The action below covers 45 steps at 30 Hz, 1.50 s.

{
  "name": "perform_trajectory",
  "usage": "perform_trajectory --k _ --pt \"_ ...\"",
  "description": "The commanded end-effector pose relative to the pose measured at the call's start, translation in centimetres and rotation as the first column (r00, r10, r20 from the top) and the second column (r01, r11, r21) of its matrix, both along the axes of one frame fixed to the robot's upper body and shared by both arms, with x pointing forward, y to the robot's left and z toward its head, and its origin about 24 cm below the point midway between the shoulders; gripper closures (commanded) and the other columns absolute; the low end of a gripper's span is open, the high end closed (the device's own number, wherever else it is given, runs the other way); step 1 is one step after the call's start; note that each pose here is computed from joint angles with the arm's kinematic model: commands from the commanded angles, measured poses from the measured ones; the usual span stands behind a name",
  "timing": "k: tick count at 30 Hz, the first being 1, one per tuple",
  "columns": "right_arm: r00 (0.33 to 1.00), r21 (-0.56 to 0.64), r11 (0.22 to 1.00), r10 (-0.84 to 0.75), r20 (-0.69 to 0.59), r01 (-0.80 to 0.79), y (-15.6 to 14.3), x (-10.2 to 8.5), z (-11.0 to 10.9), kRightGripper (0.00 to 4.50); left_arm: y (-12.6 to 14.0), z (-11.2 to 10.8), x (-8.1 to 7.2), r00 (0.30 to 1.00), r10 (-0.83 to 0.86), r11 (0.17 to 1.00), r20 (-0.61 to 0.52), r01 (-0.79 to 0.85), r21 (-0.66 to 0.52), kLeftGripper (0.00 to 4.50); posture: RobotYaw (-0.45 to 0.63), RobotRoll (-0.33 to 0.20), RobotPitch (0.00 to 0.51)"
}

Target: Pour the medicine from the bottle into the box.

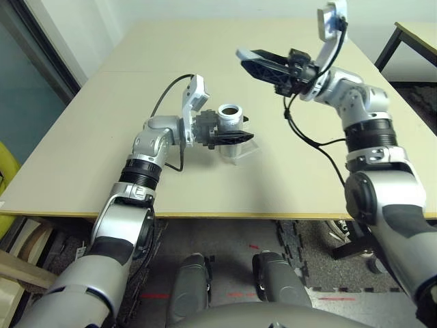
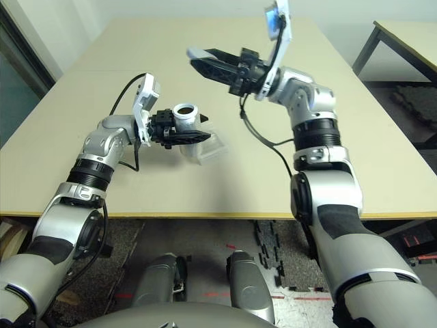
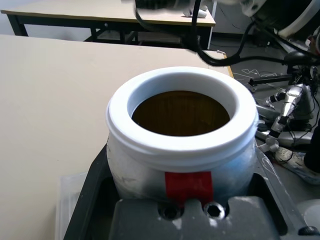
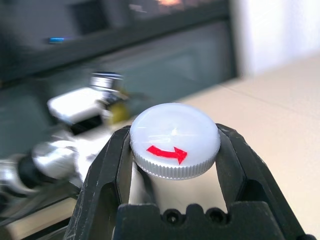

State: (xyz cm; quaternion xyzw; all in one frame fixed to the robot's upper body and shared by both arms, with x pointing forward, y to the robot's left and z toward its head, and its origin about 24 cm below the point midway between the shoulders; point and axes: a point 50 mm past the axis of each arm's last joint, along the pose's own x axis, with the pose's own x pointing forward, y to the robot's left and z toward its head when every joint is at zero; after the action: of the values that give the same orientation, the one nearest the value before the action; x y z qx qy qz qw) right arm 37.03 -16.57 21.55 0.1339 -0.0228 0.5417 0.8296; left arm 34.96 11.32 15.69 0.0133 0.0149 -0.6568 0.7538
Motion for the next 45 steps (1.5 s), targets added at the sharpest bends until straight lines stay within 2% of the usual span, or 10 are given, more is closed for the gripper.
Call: perform_trajectory --k 1,3,6,12,25,35,41,45 --pt "0.981 -0.044 0.980 -0.194 -0.008 0.194 -2.4 0.2 -0.2 1.92 0.4 0.1 -0.1 1.000 0.014 1.000 0.005 -0.014 -0.007 1.83 -0.20 0.000 0.055" --pt "0.946 -0.102 0.942 -0.325 -0.021 0.321 -3.8 0.5 -1.1 1.92 0.5 0.1 -0.1 1.000 0.024 1.000 0.006 -0.024 -0.007 1.83 -0.20 0.000 0.055" --pt "0.844 -0.205 0.831 -0.534 -0.038 0.517 -6.6 0.7 -3.0 1.92 0.8 0.3 0.2 0.999 0.047 0.999 0.012 -0.047 -0.010 1.83 -0.22 0.000 0.057" --pt "0.713 -0.323 0.701 -0.694 -0.103 0.636 -8.9 0.4 -6.2 1.92 1.1 0.6 0.7 0.996 0.084 0.996 0.028 -0.084 -0.010 1.83 -0.23 0.000 0.052" --pt "0.528 -0.357 0.564 -0.825 -0.202 0.745 -9.6 1.1 -10.0 1.92 2.2 0.9 1.1 0.983 0.171 0.985 0.061 -0.170 -0.018 1.83 -0.19 0.000 0.034" --pt "0.438 -0.369 0.508 -0.861 -0.260 0.778 -9.5 1.2 -11.8 1.92 2.7 0.9 1.2 0.976 0.204 0.979 0.069 -0.204 -0.005 1.83 -0.18 0.000 0.033" --pt "0.458 -0.344 0.522 -0.852 -0.255 0.780 -9.0 1.4 -11.5 0.00 3.0 1.0 1.5 0.972 0.224 0.974 0.075 -0.226 0.008 1.83 -0.19 0.000 0.035" --pt "0.524 -0.311 0.572 -0.820 -0.229 0.759 -8.7 1.6 -10.6 0.00 3.4 1.1 1.8 0.966 0.247 0.968 0.080 -0.250 0.022 1.83 -0.19 0.000 0.037"
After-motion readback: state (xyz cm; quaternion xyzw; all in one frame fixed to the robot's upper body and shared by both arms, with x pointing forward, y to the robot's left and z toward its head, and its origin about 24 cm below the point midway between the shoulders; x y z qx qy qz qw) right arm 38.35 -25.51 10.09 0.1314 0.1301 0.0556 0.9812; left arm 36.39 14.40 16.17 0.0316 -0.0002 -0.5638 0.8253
